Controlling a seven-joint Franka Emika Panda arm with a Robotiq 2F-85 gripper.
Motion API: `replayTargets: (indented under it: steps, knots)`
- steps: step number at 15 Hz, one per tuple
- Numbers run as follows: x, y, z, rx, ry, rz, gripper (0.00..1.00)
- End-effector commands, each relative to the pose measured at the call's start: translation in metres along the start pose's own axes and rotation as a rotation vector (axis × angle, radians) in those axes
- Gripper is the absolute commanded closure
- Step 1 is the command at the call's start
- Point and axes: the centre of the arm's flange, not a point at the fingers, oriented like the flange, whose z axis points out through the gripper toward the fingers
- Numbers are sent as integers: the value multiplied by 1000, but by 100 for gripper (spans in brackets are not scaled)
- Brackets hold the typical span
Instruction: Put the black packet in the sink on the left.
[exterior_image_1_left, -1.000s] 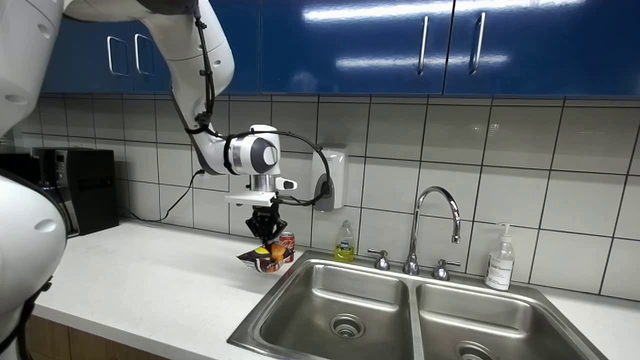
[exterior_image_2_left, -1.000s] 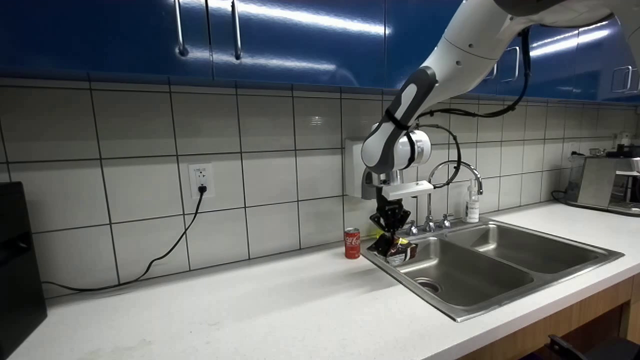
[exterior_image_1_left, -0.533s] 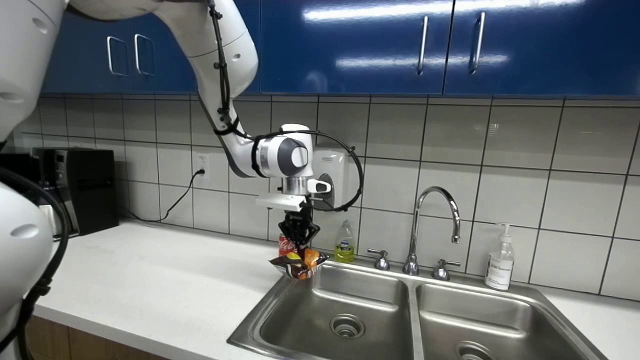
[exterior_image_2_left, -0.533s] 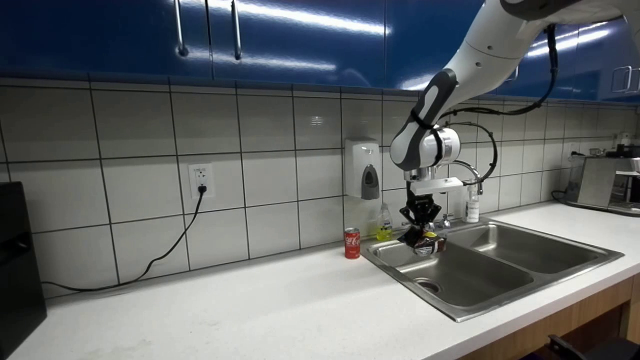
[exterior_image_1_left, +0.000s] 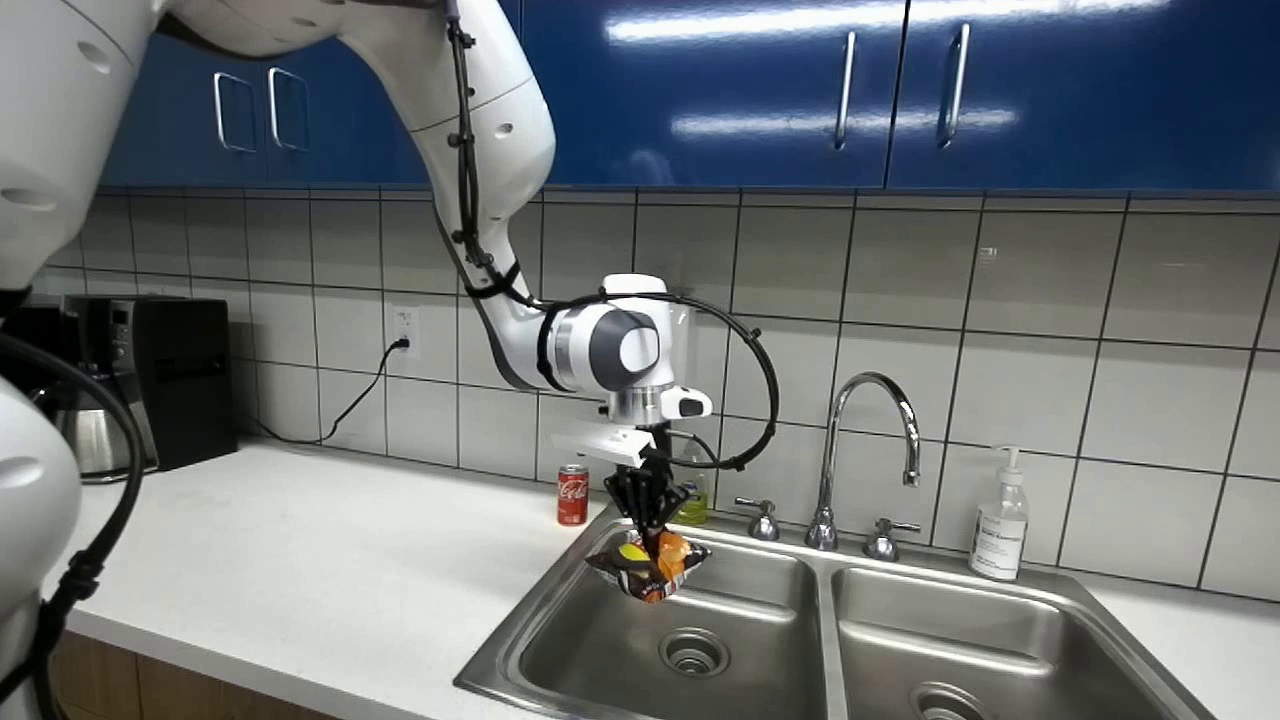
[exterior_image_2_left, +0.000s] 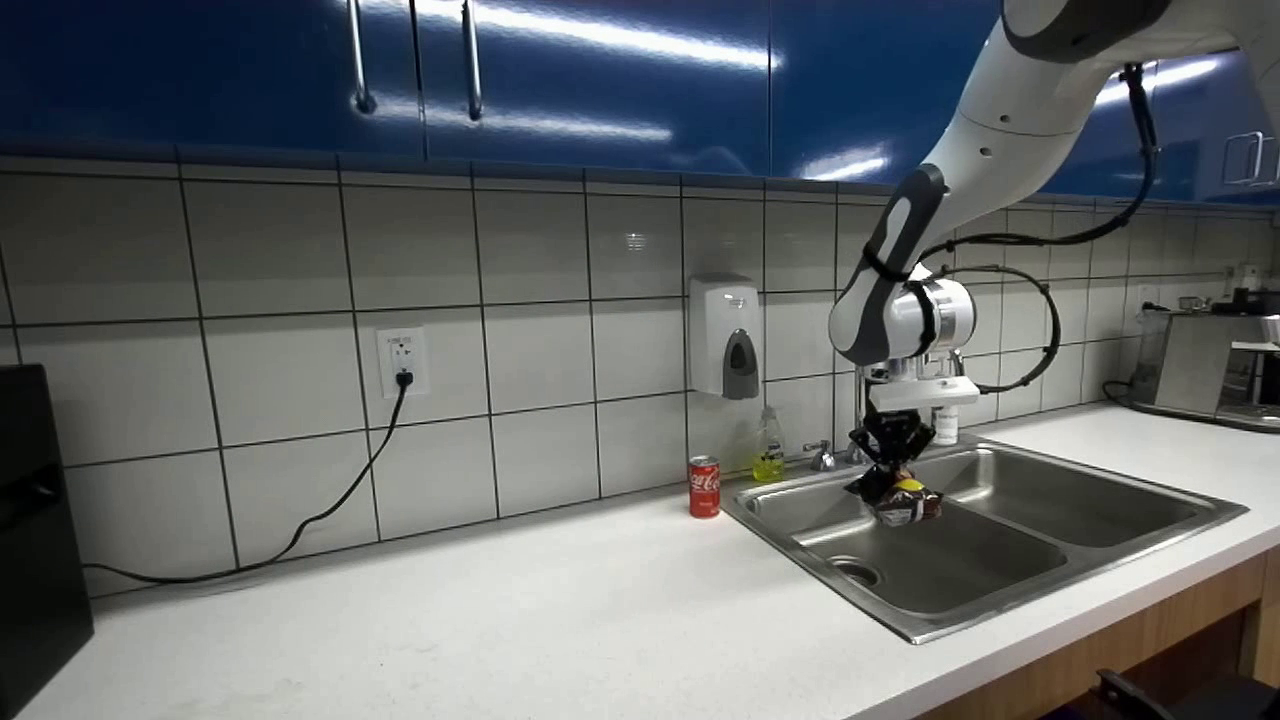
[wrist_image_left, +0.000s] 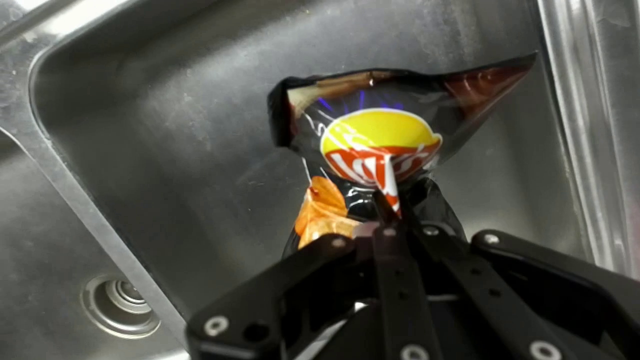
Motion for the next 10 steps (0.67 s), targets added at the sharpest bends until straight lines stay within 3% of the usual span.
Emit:
replayTargets:
  steps: [1, 10]
  knots:
    - [-7, 8, 32, -1, 10, 33, 100]
    - [-22, 3, 110, -13, -23, 25, 100]
